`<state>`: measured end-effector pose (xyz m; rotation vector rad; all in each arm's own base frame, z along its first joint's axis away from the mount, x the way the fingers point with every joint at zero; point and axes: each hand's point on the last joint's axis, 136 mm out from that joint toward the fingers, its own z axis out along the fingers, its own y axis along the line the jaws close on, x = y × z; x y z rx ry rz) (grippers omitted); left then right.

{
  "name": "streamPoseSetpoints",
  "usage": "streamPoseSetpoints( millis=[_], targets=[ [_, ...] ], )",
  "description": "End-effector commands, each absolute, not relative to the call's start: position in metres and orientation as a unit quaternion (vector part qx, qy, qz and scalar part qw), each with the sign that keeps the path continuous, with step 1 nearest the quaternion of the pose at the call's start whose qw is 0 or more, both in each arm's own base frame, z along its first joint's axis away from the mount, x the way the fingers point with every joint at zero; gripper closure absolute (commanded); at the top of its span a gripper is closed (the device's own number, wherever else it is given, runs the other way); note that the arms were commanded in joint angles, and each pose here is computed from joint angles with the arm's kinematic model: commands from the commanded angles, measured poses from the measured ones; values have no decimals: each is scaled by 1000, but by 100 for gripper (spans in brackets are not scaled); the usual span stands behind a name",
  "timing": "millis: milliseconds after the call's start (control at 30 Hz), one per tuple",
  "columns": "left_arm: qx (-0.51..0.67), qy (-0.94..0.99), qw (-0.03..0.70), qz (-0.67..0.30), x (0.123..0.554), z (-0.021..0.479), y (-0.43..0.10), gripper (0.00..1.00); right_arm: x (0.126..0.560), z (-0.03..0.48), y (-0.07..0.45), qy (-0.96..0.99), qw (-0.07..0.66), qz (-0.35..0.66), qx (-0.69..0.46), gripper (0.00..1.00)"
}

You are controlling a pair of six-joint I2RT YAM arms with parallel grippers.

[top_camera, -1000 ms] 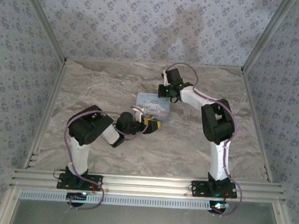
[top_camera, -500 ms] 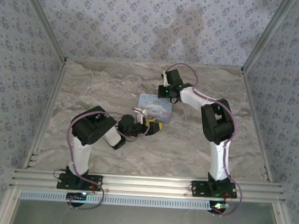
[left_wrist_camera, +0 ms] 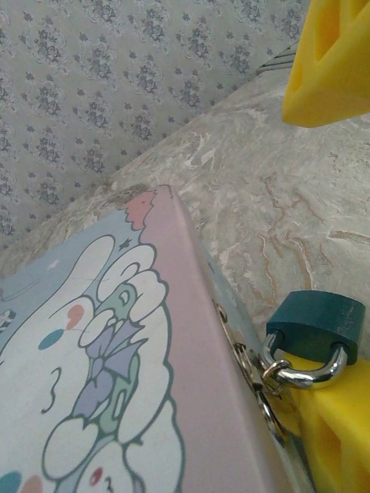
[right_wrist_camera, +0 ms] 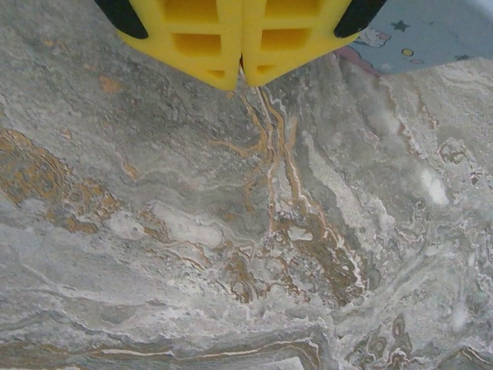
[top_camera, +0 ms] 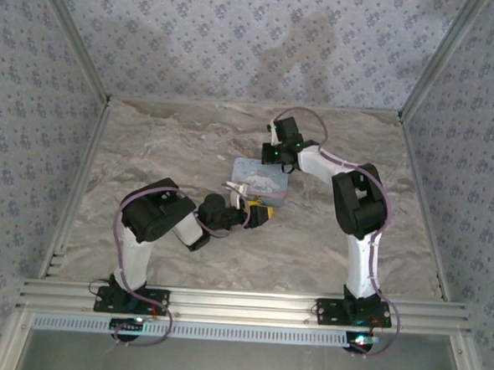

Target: Unlock a padlock with a key

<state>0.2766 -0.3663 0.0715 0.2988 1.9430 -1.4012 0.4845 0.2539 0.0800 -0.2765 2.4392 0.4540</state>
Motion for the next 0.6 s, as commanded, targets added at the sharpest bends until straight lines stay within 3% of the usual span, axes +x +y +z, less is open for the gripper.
streamPoseSetpoints(
  millis=[0,333,567],
  targets=[
    [104,758,356,-536,278,64,-363,24,471,95,233,935,307,147,-100,100],
    [101,761,348,-538,276,61,-362,25,434,104,147,949,309,60,-15,100],
    [103,763,341,-540,277,62,-365,25,377,74,149,964,260,54,-4,100]
  ],
)
